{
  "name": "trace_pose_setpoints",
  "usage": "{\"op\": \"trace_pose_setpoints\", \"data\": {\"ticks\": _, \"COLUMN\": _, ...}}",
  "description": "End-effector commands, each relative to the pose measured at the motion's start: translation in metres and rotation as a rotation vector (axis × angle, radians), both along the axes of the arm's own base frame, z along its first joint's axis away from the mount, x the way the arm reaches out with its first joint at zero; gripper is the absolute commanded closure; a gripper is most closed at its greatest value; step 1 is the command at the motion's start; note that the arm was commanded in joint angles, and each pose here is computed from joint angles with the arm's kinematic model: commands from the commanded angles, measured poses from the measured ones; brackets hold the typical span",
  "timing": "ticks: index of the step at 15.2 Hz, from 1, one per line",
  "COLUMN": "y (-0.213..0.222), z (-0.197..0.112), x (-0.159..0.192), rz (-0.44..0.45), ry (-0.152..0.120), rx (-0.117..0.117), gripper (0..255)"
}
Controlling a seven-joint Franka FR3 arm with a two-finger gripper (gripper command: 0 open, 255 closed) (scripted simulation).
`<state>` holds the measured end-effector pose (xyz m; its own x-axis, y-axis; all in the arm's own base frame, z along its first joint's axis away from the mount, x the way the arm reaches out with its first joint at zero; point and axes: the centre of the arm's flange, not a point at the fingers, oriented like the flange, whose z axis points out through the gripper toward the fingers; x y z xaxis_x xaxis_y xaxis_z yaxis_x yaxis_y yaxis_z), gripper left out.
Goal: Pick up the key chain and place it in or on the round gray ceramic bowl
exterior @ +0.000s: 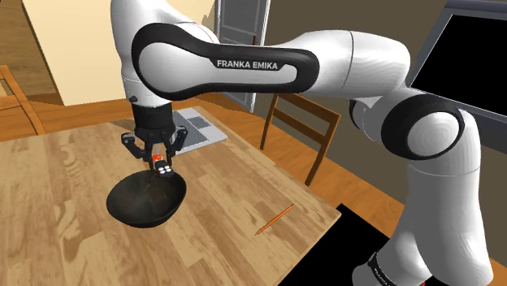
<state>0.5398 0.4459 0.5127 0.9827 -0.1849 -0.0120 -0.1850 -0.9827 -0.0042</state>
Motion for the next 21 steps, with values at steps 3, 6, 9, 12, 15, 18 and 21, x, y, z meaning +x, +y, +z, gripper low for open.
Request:
{"op": "trace_pose_setpoints", "data": {"ticks": 3, "y": 0.035, "z": -0.006, "x": -0.008, "rz": -0.002, "ry": 0.000, "rx": 0.000, "gripper": 255}}
{"op": "trace_pose_setpoints", "data": {"ticks": 6, "y": 0.035, "z": -0.022, "x": -0.008, "rz": -0.002, "ry": 0.000, "rx": 0.000, "gripper": 255}}
{"op": "trace_pose_setpoints", "data": {"ticks": 9, "y": 0.035, "z": -0.038, "x": -0.008, "rz": -0.002, "ry": 0.000, "rx": 0.000, "gripper": 255}}
{"op": "trace_pose_setpoints", "data": {"ticks": 12, "y": 0.035, "z": -0.053, "x": -0.008, "rz": -0.002, "ry": 0.000, "rx": 0.000, "gripper": 255}}
{"op": "trace_pose_setpoints", "data": {"ticks": 15, "y": 0.035, "z": -0.069, "x": -0.008, "rz": -0.002, "ry": 0.000, "rx": 0.000, "gripper": 255}}
{"op": "trace_pose_setpoints", "data": {"ticks": 18, "y": 0.035, "z": -0.078, "x": -0.008, "rz": -0.002, "ry": 0.000, "rx": 0.000, "gripper": 255}}
{"op": "trace_pose_setpoints", "data": {"ticks": 21, "y": 0.035, "z": -0.078, "x": -0.008, "rz": -0.002, "ry": 0.000, "rx": 0.000, "gripper": 255}}
